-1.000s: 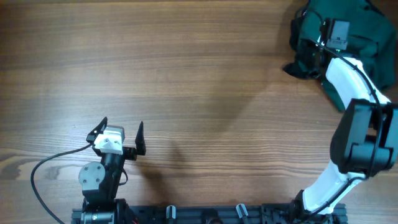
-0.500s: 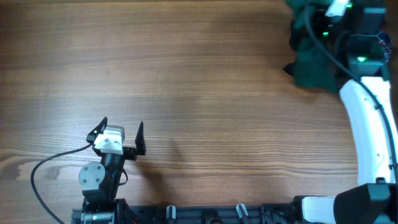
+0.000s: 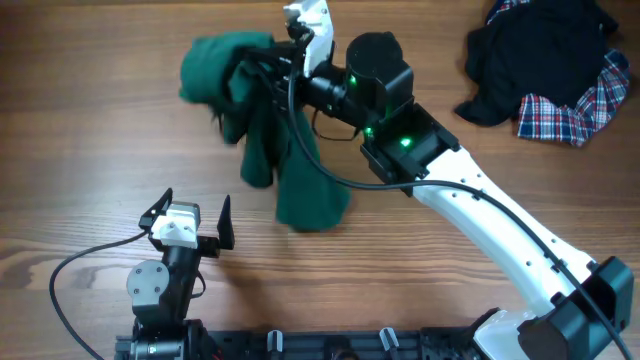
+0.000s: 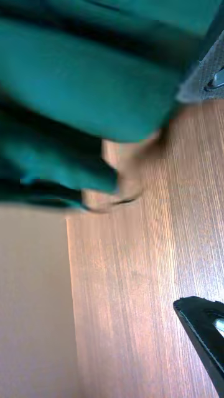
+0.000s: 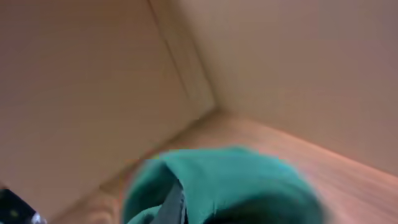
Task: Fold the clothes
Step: 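Pull the green garment out with the right gripper and drop it mid-table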
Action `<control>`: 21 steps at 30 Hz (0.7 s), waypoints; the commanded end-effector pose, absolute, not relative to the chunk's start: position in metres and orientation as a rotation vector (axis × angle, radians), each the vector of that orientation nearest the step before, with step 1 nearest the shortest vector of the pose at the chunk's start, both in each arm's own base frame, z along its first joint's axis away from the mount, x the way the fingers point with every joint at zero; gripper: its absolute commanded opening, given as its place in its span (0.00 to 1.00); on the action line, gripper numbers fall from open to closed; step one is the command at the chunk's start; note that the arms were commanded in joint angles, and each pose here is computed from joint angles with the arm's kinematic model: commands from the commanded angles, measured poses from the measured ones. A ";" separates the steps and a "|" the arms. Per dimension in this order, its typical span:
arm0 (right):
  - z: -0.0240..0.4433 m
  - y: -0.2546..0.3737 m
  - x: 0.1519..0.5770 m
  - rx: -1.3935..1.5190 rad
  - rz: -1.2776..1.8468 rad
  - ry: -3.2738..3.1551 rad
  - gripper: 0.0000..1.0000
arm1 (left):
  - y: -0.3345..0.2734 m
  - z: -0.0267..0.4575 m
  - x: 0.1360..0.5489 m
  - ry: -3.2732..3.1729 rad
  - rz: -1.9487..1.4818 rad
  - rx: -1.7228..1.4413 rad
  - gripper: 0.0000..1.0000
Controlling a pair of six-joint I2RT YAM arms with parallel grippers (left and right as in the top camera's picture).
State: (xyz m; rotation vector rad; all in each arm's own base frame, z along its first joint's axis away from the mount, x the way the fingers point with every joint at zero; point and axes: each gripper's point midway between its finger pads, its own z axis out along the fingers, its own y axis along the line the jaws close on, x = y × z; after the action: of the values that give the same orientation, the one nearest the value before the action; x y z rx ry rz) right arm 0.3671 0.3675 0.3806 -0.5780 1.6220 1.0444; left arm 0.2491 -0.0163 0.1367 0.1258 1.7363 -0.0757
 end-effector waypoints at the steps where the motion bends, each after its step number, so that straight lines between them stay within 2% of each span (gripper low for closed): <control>1: 0.381 0.395 0.357 -0.559 1.177 1.614 0.04 | -0.017 0.135 0.249 1.737 -0.063 0.139 1.00; 5: 0.386 0.436 0.348 -0.540 1.315 1.554 0.04 | -0.017 0.135 0.249 1.737 -0.063 0.139 1.00; 8: 0.417 0.469 0.335 -0.617 1.388 1.465 0.04 | -0.017 0.135 0.249 1.737 -0.063 0.139 1.00; 10: 0.436 0.467 0.340 -0.601 1.383 1.430 0.04 | -0.017 0.135 0.249 1.737 -0.063 0.139 1.00; 13: 0.418 0.418 0.397 -0.445 1.319 1.589 0.04 | -0.017 0.135 0.249 1.737 -0.063 0.139 1.00; 14: 0.391 0.379 0.434 -0.352 1.201 1.722 0.04 | -0.017 0.135 0.249 1.737 -0.063 0.139 1.00; 16: 0.325 0.276 0.491 0.015 0.835 2.009 0.04 | -0.017 0.135 0.249 1.737 -0.063 0.139 1.00; 17: 0.304 0.231 0.502 0.197 0.688 2.086 0.16 | -0.017 0.135 0.249 1.737 -0.063 0.139 1.00; 18: 0.284 0.186 0.504 0.344 0.556 2.152 0.82 | -0.017 0.135 0.249 1.737 -0.063 0.139 1.00; 19: 0.273 0.161 0.502 0.395 0.479 2.195 0.99 | -0.017 0.135 0.249 1.737 -0.063 0.139 1.00; 21: 0.269 0.143 0.499 0.359 0.348 2.213 1.00 | -0.017 0.135 0.249 1.737 -0.063 0.139 1.00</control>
State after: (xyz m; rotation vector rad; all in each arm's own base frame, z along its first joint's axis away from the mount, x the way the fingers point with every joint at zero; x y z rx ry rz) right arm 0.5043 0.1622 0.2368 0.3688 2.2978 0.4926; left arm 0.2492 -0.0159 0.1368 0.1236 1.7362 -0.0736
